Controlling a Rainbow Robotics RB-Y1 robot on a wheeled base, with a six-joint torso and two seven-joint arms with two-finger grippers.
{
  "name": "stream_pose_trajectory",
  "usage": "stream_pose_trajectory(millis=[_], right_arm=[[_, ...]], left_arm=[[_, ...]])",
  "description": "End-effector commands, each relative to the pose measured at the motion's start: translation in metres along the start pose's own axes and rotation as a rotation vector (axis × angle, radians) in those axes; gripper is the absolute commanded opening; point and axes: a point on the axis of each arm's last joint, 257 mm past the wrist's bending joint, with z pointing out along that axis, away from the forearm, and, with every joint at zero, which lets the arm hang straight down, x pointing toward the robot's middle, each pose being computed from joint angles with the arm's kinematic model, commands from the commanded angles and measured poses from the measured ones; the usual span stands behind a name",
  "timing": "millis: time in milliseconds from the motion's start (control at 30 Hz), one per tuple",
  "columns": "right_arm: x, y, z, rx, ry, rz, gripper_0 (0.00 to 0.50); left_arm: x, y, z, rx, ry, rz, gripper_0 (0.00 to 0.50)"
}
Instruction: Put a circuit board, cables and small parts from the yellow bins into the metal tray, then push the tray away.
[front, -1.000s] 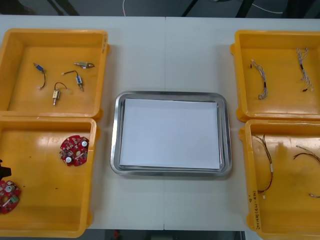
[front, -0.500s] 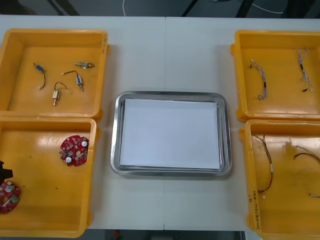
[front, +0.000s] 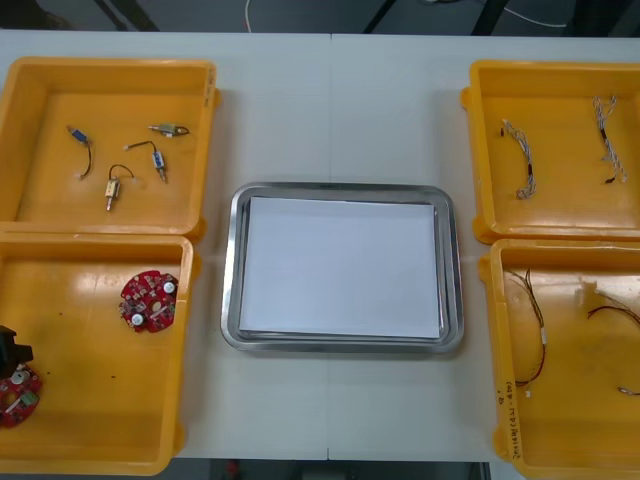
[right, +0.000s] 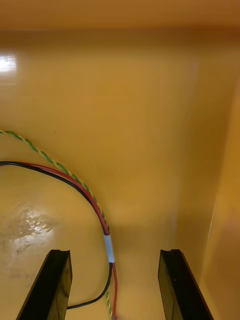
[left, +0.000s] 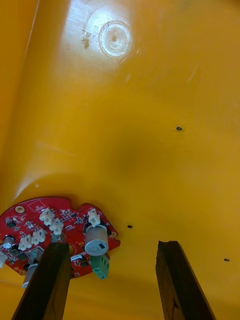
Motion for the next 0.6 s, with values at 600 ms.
stream_pose_trajectory(millis=[600], right_arm=[[0.018,0.010,0.030,-0.021,0.020,0.014,0.500]], left_arm=[[0.019,0.020,0.022,-0.041,0.009,0.024,0.500]])
